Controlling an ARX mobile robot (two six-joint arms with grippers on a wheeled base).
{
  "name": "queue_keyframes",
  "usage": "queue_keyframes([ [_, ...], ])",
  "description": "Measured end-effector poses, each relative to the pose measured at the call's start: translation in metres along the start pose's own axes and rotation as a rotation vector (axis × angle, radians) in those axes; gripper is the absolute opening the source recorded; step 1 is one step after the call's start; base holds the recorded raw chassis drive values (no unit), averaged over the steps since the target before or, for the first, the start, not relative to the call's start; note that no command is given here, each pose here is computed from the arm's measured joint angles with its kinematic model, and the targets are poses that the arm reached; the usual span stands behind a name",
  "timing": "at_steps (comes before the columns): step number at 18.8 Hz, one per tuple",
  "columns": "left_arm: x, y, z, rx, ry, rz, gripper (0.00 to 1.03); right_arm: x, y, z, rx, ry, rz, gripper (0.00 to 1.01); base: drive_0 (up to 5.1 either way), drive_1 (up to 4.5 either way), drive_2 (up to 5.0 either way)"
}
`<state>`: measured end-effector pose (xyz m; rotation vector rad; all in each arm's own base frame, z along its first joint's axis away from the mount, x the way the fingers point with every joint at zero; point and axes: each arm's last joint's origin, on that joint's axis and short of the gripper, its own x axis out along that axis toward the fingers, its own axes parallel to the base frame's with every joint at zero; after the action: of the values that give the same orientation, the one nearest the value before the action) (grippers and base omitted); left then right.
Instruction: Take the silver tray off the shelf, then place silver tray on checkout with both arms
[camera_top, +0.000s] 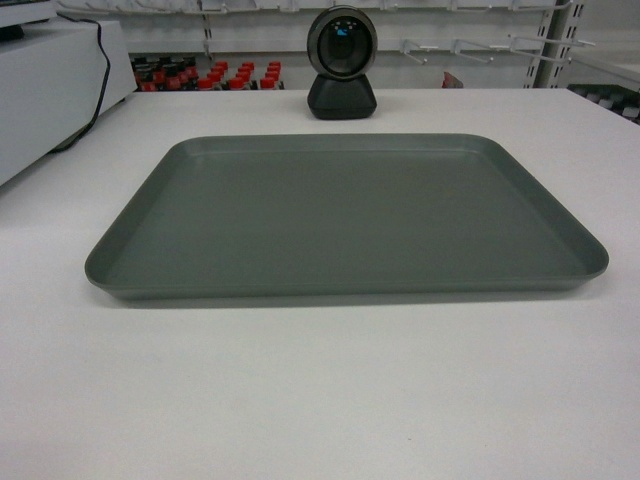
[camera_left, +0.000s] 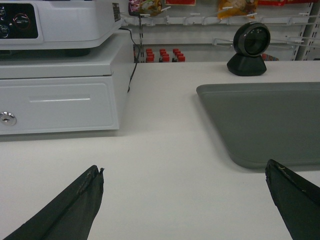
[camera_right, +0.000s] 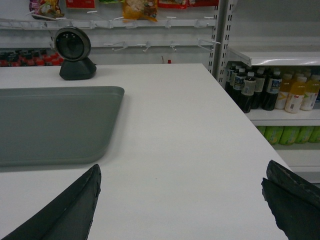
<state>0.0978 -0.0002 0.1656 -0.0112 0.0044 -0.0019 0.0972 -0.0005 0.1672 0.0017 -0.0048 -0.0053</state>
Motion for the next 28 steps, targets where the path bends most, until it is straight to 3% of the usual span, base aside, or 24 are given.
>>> queue_keyframes([
  [5,0.0000,0.0000,0.0000,0.000,0.000,0.000,0.98,0.0000,0.0000,0.0000,0.000,0.000,0.000,0.98,0.0,-0.32,0.3],
  [18,0.0000,0.0000,0.0001,0.000,-0.001,0.000,0.98,0.0000,0.0000,0.0000,0.000,0.000,0.000,0.98,0.0,-4.17,4.2],
  [28,0.0000,0.0000,0.0004,0.000,-0.003,0.000,0.98,0.0000,0.0000,0.0004,0.000,-0.005,0.000,0.98,0.0,0.00,0.0],
])
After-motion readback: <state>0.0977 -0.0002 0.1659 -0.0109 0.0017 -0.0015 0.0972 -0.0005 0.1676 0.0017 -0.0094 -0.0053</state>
